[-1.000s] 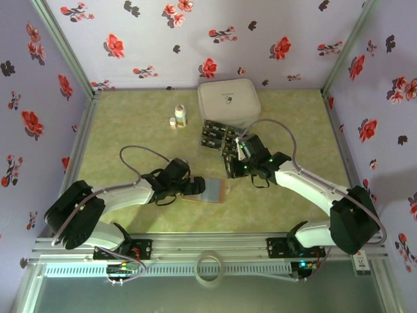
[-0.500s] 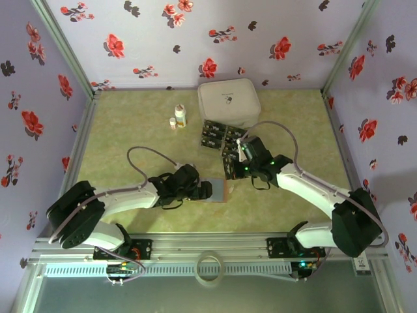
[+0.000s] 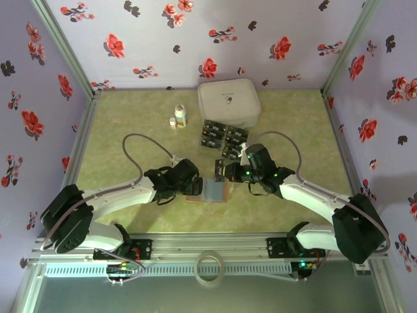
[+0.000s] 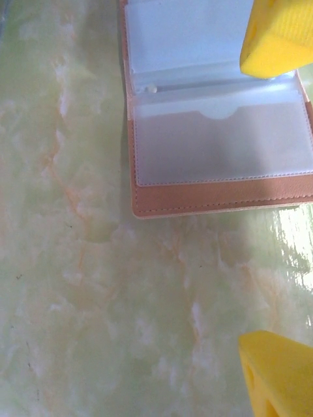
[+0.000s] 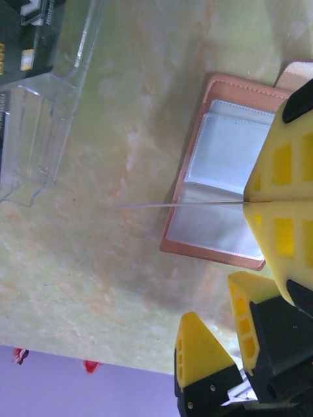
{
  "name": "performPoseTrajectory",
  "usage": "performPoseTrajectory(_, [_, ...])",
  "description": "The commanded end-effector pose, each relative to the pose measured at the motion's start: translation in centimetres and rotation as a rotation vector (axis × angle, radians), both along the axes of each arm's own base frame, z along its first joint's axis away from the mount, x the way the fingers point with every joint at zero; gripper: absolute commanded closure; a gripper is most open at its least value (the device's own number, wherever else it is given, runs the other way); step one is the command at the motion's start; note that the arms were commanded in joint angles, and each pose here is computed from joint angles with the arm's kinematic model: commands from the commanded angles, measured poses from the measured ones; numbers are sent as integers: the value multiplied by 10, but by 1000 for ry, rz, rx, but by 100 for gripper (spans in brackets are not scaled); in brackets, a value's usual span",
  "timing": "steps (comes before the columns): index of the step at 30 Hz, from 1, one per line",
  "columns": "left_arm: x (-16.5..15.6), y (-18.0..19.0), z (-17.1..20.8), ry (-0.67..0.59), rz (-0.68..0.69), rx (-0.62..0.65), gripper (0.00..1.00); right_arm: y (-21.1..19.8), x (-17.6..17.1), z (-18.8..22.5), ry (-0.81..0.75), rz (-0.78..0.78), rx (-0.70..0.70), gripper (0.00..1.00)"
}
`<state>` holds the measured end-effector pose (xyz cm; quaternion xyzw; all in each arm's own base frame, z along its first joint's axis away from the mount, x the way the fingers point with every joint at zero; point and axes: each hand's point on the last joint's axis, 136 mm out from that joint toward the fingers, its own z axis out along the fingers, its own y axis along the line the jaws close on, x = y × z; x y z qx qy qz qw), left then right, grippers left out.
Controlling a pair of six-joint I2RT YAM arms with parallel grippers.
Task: Put the credit cards into the card holder
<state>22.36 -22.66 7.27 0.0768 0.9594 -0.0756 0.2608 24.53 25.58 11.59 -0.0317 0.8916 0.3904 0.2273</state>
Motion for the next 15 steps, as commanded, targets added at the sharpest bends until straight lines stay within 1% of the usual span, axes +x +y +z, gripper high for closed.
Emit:
performPoseTrajectory(1, [6, 10, -4, -12, -49, 107, 0, 8, 8, 19, -23, -47, 147, 100])
performPoseTrajectory(8, [8, 16, -17, -3, -65, 143, 0, 1, 5, 4, -13, -87, 141, 100])
performPoseTrajectory(15, [6, 20, -28, 11, -56, 148, 0, 5, -4, -7, -15, -67, 157, 100])
